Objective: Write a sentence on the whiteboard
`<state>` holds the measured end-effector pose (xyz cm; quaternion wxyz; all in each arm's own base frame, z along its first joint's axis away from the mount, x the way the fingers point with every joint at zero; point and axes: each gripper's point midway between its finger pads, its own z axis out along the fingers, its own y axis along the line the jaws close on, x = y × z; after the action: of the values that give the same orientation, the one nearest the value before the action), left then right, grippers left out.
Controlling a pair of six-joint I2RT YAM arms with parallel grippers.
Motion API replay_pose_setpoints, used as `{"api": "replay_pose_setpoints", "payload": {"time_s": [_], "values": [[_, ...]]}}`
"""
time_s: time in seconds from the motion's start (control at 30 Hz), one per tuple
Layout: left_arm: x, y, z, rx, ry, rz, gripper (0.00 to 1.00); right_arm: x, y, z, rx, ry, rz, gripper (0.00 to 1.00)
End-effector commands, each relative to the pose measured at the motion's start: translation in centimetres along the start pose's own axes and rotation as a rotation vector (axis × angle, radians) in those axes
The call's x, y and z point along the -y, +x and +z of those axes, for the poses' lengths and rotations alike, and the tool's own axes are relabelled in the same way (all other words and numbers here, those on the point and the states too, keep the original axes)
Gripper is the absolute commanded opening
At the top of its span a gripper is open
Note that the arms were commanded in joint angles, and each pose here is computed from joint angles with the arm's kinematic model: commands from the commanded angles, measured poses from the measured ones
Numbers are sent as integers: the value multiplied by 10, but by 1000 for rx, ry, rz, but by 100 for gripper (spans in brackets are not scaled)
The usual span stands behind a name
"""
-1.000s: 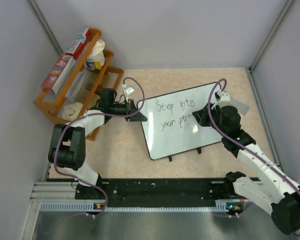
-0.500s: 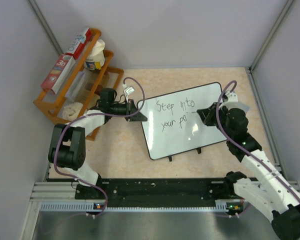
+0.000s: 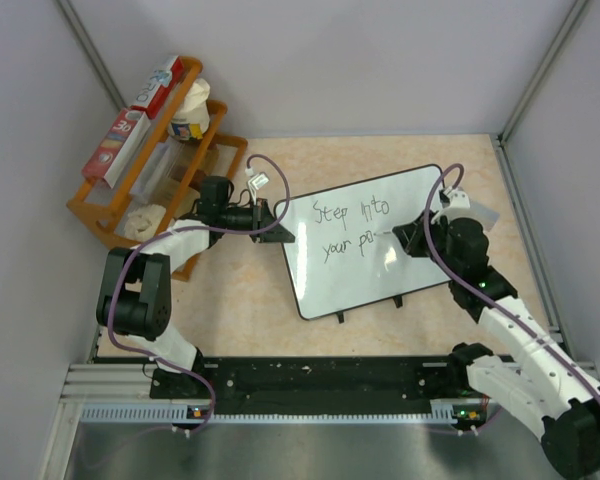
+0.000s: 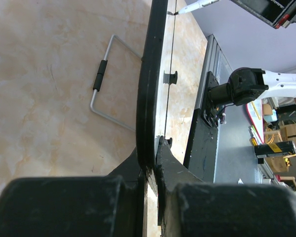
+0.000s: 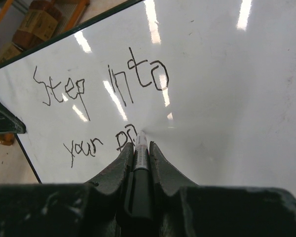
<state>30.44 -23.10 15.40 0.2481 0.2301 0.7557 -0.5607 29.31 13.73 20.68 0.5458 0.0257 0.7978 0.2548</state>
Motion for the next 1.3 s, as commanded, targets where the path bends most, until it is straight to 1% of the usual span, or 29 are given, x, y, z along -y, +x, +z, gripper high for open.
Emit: {"api": "replay_pose_setpoints", "payload": {"time_s": [0.0,0.23,0.33,0.37,0.47,0.6,0.93,1.1,1.13,1.27], "values": [[-41,27,13,-63,-140,155,0,5,-5,2,28,11,-5,0],[-41,28,13,-66,-141,153,0,8,0,2,25,19,3,0],[-40,28,13,-65,-139,154,0,5,-5,3,32,14,4,0],[-41,28,13,-65,-139,154,0,1,-12,4,57,-3,2,0],[-41,28,13,-66,-139,153,0,-3,-20,4,73,-13,1,0],[-41,28,13,-66,-141,153,0,-5,-23,6,75,-16,0,0],[-41,27,13,-65,-139,155,0,9,-4,8,35,31,4,0],[-40,27,13,-65,-138,154,0,12,-1,4,37,37,-3,0],[-41,28,13,-66,-138,153,0,15,8,2,7,48,-4,0],[-41,28,13,-66,-138,154,0,19,14,0,-8,55,-6,0]]}}
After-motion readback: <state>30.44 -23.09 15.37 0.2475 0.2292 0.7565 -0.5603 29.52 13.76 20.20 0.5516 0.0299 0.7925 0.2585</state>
